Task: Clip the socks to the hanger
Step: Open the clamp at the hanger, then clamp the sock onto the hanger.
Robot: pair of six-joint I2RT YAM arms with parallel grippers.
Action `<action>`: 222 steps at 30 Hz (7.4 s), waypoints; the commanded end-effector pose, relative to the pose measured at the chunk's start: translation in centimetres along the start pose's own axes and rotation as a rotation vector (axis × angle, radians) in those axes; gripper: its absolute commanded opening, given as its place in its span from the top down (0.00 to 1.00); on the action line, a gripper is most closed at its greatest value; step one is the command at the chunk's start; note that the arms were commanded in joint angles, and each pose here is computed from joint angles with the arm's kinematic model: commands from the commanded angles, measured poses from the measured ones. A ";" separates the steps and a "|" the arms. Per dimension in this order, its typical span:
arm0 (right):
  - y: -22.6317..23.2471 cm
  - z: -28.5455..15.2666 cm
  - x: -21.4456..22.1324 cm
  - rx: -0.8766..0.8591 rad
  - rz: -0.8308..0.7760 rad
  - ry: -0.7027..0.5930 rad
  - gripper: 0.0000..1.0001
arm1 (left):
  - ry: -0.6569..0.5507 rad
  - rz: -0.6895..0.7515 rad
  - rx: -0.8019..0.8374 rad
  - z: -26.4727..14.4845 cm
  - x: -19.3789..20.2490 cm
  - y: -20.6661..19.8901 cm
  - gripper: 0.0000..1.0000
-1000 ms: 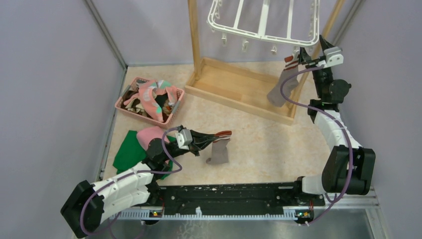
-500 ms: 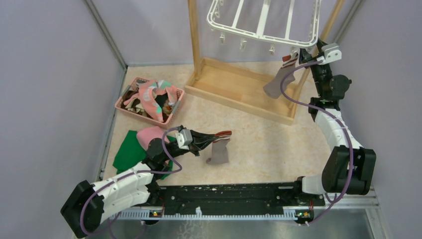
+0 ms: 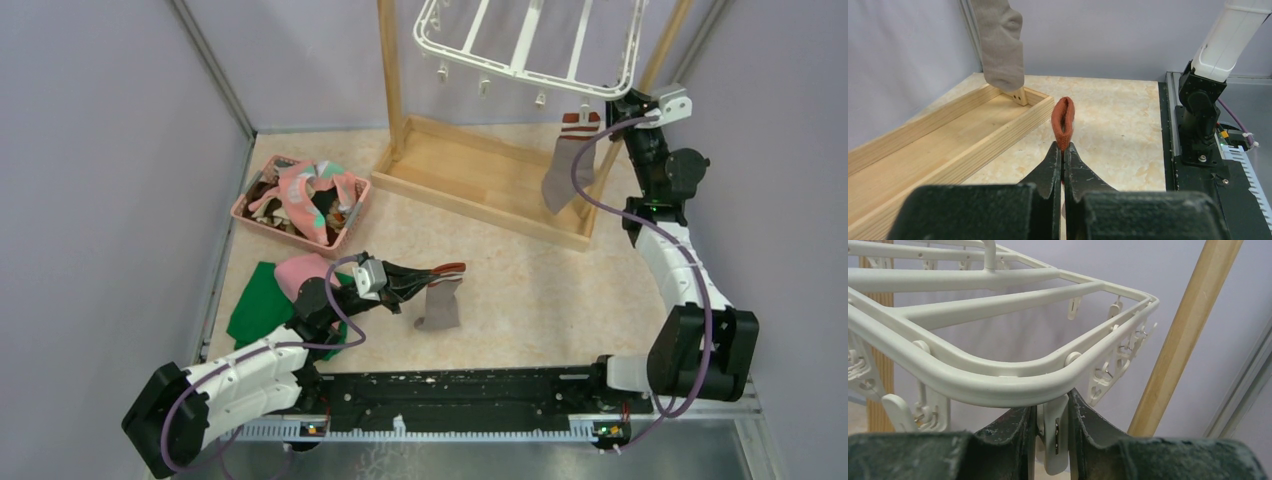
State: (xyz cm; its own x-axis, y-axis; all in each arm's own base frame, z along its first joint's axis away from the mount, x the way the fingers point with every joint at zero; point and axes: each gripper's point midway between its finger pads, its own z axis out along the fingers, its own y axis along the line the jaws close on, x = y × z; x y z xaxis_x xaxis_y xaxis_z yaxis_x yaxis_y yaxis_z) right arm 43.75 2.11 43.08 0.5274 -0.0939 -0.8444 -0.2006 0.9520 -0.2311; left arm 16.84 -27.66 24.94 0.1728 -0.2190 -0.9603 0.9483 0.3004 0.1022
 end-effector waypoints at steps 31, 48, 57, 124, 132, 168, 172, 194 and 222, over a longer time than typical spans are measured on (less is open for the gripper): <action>3.2 -2.0 -4.6 0.176 0.857 0.300 1.00 | -0.143 -0.072 0.098 2.0 -5.2 -1.1 1.00; 3.1 -2.1 -4.2 0.185 0.844 0.285 1.00 | -0.156 -0.293 0.131 15.0 -7.2 4.6 1.00; 3.1 -1.8 -3.5 0.186 0.845 0.293 1.00 | -0.128 -0.198 -0.005 21.5 -7.7 7.4 1.00; 3.2 -1.3 -2.3 0.171 0.830 0.318 1.00 | -0.091 0.060 -0.293 33.4 -7.2 13.2 1.00; 3.3 -1.2 -2.4 0.164 0.831 0.314 1.00 | -0.102 0.128 -0.312 33.5 -7.2 13.3 1.00; 3.5 -1.2 -2.1 0.157 0.834 0.325 1.00 | -0.077 0.132 -0.371 35.0 -7.6 13.8 1.00; 3.4 -1.2 -2.1 0.163 0.826 0.327 1.00 | -0.086 0.110 -0.362 34.9 -8.1 13.5 1.00; 3.1 -1.3 -1.9 0.176 0.796 0.335 1.00 | -0.118 0.064 -0.379 33.3 -9.7 13.3 1.00; 3.3 -1.2 -1.6 0.172 0.799 0.346 1.00 | -0.184 0.049 -0.376 33.9 -12.7 13.5 1.00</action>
State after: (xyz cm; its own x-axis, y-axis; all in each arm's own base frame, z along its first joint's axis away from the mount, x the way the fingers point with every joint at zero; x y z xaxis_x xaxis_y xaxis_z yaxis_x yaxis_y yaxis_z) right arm 41.49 4.69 41.33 -0.0352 0.5720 -0.8195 -0.2285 0.7937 0.5638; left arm 37.92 -54.60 39.34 0.2151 -0.2092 -0.9539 0.7820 0.6220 0.0399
